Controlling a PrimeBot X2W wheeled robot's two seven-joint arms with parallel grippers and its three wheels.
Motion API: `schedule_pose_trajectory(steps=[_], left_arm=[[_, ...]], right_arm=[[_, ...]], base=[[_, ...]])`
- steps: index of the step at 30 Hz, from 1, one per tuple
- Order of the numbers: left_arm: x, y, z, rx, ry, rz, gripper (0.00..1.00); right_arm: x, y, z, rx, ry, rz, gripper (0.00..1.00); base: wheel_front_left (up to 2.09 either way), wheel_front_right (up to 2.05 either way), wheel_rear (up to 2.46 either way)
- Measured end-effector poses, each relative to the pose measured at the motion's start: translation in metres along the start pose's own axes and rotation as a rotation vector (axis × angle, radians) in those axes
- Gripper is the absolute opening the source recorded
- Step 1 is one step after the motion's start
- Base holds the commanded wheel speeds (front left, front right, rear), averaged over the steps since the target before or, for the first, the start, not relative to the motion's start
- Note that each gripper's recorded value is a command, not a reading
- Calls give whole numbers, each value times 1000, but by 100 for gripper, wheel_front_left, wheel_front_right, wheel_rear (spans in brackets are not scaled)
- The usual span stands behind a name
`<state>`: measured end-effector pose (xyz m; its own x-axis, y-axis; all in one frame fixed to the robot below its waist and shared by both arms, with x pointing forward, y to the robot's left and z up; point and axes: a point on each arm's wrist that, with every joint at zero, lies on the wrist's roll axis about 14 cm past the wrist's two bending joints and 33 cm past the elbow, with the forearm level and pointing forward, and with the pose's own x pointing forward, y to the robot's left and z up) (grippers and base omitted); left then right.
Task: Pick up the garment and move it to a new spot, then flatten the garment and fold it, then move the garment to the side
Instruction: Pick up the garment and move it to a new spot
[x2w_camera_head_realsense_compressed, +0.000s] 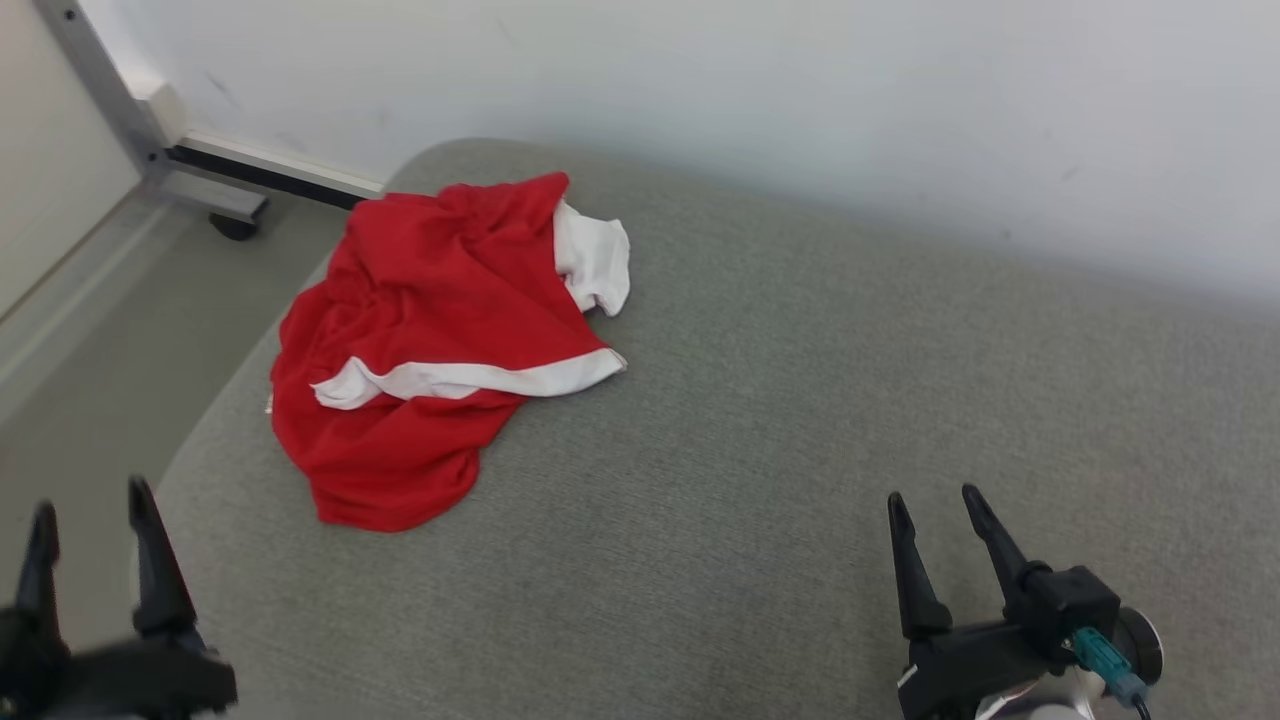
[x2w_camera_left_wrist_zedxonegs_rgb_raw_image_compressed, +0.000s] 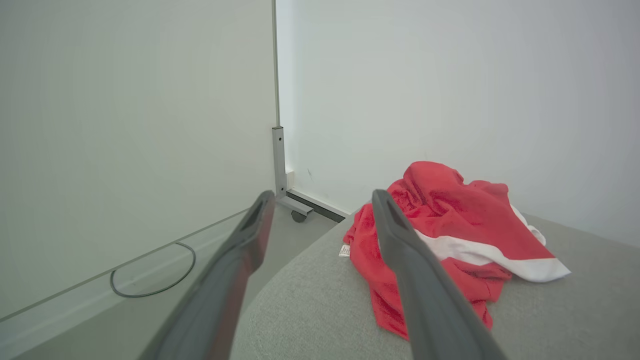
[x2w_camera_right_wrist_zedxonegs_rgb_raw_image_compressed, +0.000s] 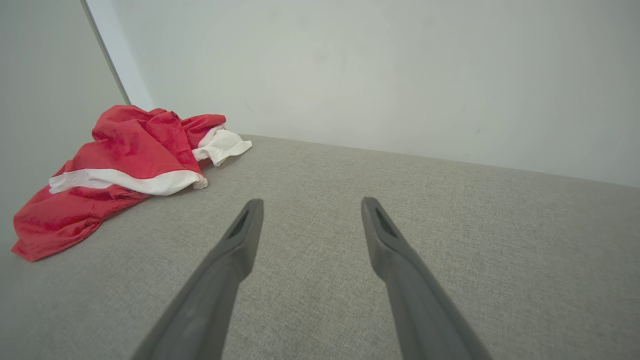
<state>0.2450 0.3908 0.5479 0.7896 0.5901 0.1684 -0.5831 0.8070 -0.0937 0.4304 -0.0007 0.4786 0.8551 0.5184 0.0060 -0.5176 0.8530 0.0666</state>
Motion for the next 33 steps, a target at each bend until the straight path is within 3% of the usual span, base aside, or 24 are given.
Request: schedule_pose_trajectory(steps=[14,24,33], left_arm=[[132,-82,51,4,-129,-216,100],[199,-149,4,40,19,-339,100],[217,-169,-100,149,357,-343,100]], right_arm=[[3,-70,-1,12,-38,-172,100],[-18,-122,-20,27,-10,-315,100],[-44,-155,-42,33,46,-420,100]], base=[[0,0,0],[0,0,0],[0,0,0]])
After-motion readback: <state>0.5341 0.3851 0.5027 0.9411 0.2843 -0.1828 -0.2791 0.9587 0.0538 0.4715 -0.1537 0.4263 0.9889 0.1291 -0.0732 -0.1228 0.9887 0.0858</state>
